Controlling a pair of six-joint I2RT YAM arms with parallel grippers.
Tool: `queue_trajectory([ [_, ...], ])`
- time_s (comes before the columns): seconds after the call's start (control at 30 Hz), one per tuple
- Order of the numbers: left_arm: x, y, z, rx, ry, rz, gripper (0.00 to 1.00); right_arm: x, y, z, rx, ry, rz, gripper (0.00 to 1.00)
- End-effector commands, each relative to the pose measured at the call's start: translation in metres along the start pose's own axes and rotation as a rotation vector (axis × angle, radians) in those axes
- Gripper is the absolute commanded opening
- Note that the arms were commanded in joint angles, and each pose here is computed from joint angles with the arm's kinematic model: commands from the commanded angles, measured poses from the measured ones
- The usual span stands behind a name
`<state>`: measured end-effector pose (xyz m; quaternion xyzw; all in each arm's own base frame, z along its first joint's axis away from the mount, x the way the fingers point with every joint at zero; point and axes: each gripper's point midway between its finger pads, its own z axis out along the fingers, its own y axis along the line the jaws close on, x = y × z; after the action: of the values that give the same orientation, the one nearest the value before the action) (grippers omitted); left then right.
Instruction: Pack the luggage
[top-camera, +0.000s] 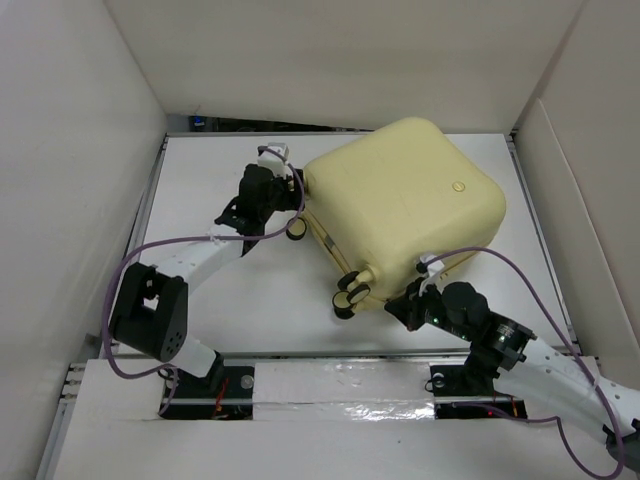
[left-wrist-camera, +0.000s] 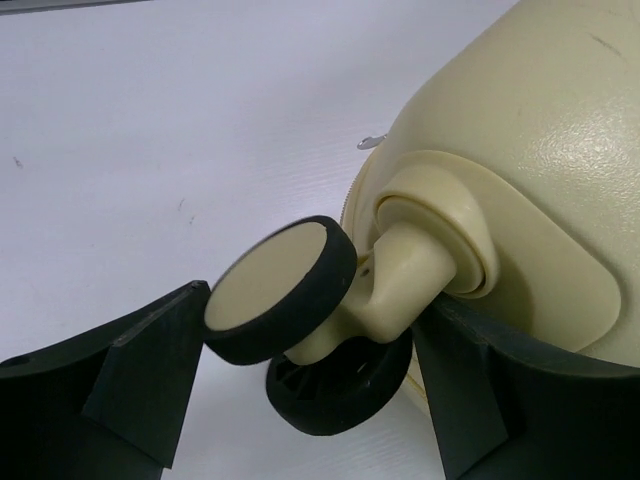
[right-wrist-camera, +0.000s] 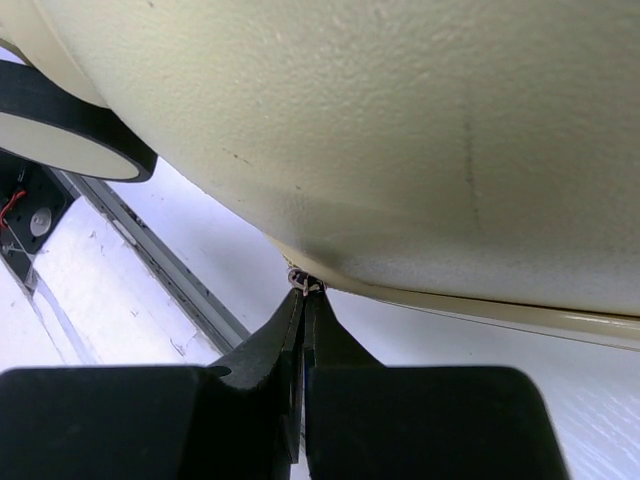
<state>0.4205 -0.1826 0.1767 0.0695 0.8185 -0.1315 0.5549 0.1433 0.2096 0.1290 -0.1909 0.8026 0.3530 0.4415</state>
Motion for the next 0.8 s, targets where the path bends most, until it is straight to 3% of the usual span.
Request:
queue_trajectory([
  [0.0, -0.036, -0.012, 0.013, 0.06, -0.078, 0.071, 0.74, -0.07, 0.036, -0.012, -0.129, -0.234, -0.017, 0.0],
  [0.07, -0.036, -0.014, 0.016, 0.069, -0.069, 0.091, 0.69, -0.07, 0.035, -0.012, -0.126, -0.236, -0.021, 0.0],
  [0.17, -0.036, -0.02, 0.027, 0.1, -0.037, 0.12, 0.48, -0.069, 0.033, -0.011, -0.118, -0.232, -0.025, 0.0],
  [0.27, -0.038, -0.019, 0.035, 0.092, 0.0, 0.168, 0.19, -0.067, 0.033, -0.011, -0.12, -0.232, -0.022, 0.0],
  [0.3, -0.034, -0.015, 0.036, 0.071, 0.022, 0.17, 0.01, -0.067, 0.033, -0.012, -0.121, -0.234, -0.022, 0.0],
  [0.43, -0.044, -0.005, 0.028, -0.006, -0.024, 0.081, 0.0, -0.07, 0.032, -0.01, -0.117, -0.25, -0.02, 0.0],
  [0.47, -0.024, -0.002, 0.024, -0.022, -0.001, 0.01, 0.0, -0.07, 0.032, -0.01, -0.115, -0.249, -0.023, 0.0],
  [0.53, -0.032, -0.001, 0.012, -0.025, -0.091, -0.07, 0.0, -0.075, 0.031, -0.009, -0.105, -0.257, -0.028, 0.0],
  [0.57, -0.005, 0.004, 0.007, -0.032, -0.061, -0.098, 0.0, -0.077, 0.027, -0.007, -0.092, -0.259, -0.031, 0.0],
  [0.67, 0.003, 0.005, -0.006, -0.027, -0.113, -0.206, 0.0, -0.085, 0.019, -0.002, -0.055, -0.255, -0.054, 0.0],
  [0.77, 0.042, 0.006, -0.023, -0.033, -0.082, -0.237, 0.0, -0.103, 0.011, 0.001, -0.031, -0.289, -0.079, 0.0],
])
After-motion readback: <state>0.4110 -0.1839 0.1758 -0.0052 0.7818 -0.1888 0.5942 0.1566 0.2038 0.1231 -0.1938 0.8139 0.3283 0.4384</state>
